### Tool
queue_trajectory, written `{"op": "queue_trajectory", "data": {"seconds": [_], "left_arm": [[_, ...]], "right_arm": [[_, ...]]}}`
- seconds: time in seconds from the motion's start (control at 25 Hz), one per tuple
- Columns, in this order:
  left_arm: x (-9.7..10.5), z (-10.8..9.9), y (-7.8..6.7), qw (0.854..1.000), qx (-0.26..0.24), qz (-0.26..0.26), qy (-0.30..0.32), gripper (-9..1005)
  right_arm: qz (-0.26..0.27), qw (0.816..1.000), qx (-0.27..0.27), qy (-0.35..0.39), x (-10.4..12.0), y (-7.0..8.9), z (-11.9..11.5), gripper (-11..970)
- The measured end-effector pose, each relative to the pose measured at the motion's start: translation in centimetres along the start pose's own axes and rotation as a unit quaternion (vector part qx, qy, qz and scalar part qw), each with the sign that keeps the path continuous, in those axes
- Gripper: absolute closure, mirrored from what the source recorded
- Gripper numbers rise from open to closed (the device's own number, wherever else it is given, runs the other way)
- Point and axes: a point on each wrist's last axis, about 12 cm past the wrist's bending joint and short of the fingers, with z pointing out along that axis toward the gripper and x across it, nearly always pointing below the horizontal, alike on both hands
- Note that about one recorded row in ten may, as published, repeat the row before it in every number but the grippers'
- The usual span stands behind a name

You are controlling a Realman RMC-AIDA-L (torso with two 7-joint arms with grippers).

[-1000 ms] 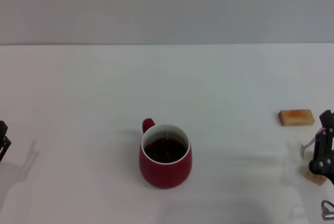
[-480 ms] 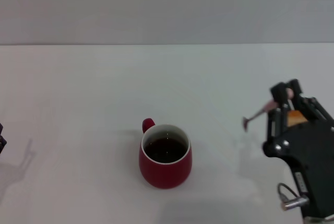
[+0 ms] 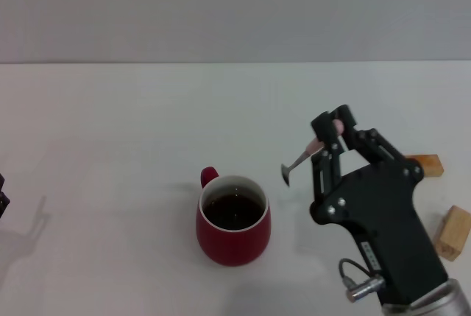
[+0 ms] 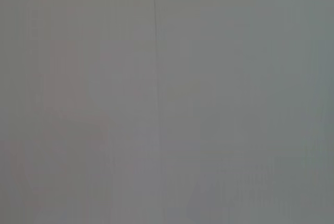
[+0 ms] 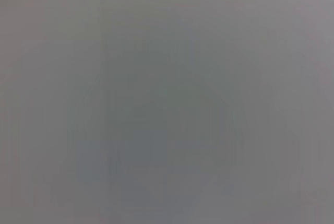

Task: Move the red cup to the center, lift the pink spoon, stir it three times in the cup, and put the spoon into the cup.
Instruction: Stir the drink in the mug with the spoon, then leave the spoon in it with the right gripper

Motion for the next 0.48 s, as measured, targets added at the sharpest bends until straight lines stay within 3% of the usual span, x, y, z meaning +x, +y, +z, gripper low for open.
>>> {"op": "queue_trajectory", "data": {"seconds": [0.48], "left_arm": [[0.0, 0.1, -0.1, 1.0, 0.0, -0.002, -0.001, 136]], "right_arm": [[0.001, 0.997, -0.053, 0.06, 1.8, 0.9, 1.9, 925]]}}
